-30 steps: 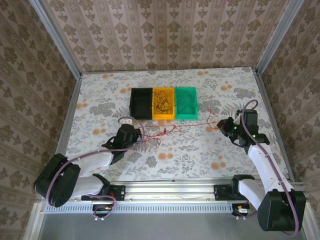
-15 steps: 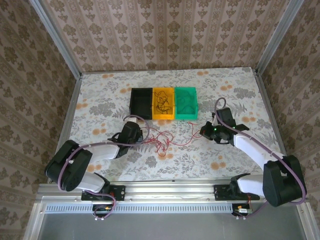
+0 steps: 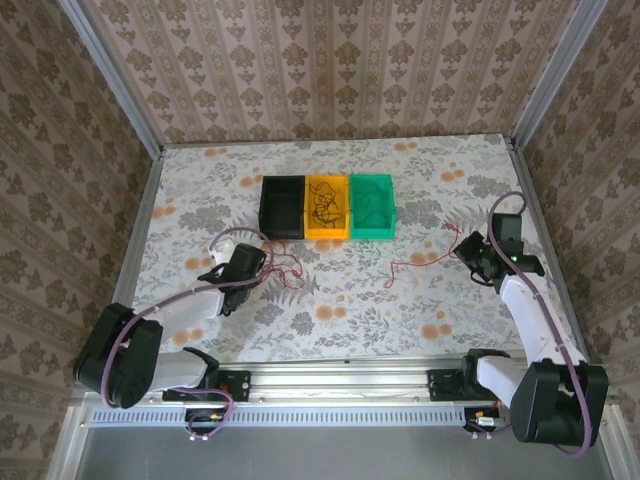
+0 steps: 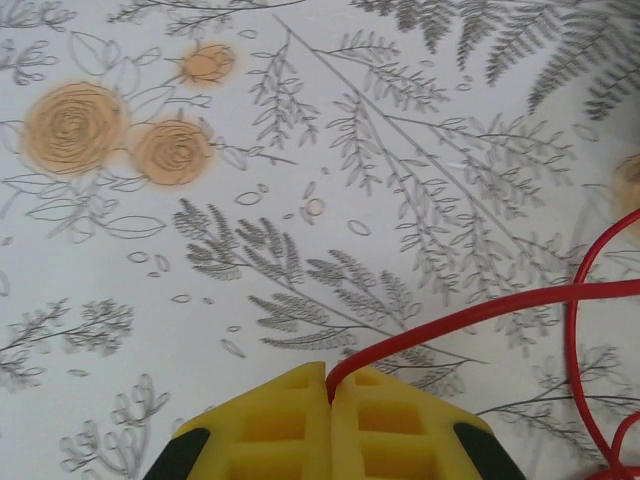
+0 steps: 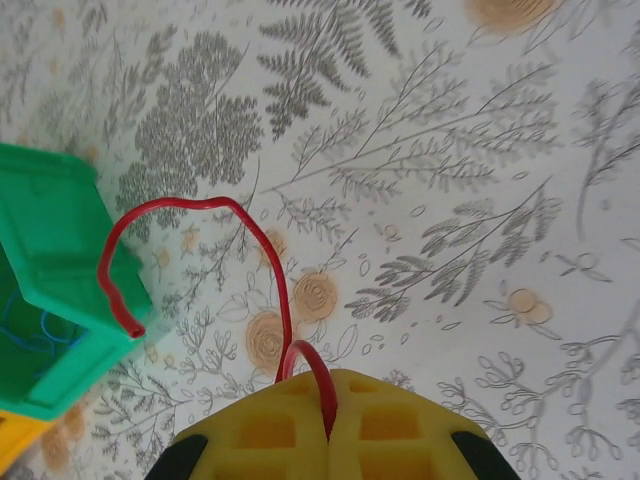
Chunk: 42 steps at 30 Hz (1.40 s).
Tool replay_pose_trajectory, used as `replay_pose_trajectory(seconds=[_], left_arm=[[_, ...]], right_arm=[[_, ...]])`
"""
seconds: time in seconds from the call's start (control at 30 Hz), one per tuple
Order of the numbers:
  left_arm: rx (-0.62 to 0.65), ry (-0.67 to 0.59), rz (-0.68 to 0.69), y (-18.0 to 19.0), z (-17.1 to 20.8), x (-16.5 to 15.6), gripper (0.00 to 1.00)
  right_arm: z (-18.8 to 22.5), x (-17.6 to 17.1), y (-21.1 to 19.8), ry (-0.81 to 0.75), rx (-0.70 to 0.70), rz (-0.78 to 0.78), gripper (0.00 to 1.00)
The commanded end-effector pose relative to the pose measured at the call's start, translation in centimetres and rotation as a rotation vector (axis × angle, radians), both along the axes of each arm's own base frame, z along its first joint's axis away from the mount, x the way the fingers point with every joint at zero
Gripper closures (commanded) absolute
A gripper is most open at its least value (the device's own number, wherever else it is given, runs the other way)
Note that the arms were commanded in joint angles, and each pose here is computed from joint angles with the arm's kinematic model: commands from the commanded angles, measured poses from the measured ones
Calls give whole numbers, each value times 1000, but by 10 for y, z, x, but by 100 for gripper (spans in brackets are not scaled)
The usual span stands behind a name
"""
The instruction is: Untangle the cables
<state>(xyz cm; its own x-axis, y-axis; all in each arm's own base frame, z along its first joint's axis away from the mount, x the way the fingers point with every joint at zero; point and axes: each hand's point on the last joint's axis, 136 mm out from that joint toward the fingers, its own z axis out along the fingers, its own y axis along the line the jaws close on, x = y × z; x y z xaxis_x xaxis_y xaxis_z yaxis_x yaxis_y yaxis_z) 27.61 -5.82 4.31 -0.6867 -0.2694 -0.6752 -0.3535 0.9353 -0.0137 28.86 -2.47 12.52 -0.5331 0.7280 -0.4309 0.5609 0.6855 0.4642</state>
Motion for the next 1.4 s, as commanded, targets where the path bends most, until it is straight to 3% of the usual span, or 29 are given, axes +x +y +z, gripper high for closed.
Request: replay_pose_trajectory(seconds=[0.0,0.13,0.3,0.43,0.53,0.63,0.73,0.8,0.9,1.03,1.17,1.37], left_arm=[[47,8,7,2,8,2,100],[-83,17,-158,-39,1,14,100],[-290,51,-399,-100,-7,18,100],[-373,61,-545,-126,-4,19,100],[-432,57,-564,-132,1,20,77],[-456,12,-475,-118,9,26,65],[-462,-104,-280,-86,24,32,46],[-436,-205,-144,-58,39,32,38],[-364,-304,56,-15,60,23,37],[-260,-355,217,31,78,8,38],[-235,-313,271,49,74,-1,38],[-260,-252,259,44,60,-2,38]], right_arm=[[2,-3,11,-18,17,67,100],[45,17,56,-191,66,276,100],[136,29,122,-426,59,513,100],[172,43,163,-490,59,614,100],[182,64,194,-502,53,663,100],[193,88,228,-534,55,707,100],[196,110,267,-536,62,760,100],[196,123,295,-532,70,801,100],[193,140,326,-523,69,850,100],[185,165,356,-503,76,889,100],[151,193,384,-439,85,927,100],[85,218,413,-304,100,963,100]])
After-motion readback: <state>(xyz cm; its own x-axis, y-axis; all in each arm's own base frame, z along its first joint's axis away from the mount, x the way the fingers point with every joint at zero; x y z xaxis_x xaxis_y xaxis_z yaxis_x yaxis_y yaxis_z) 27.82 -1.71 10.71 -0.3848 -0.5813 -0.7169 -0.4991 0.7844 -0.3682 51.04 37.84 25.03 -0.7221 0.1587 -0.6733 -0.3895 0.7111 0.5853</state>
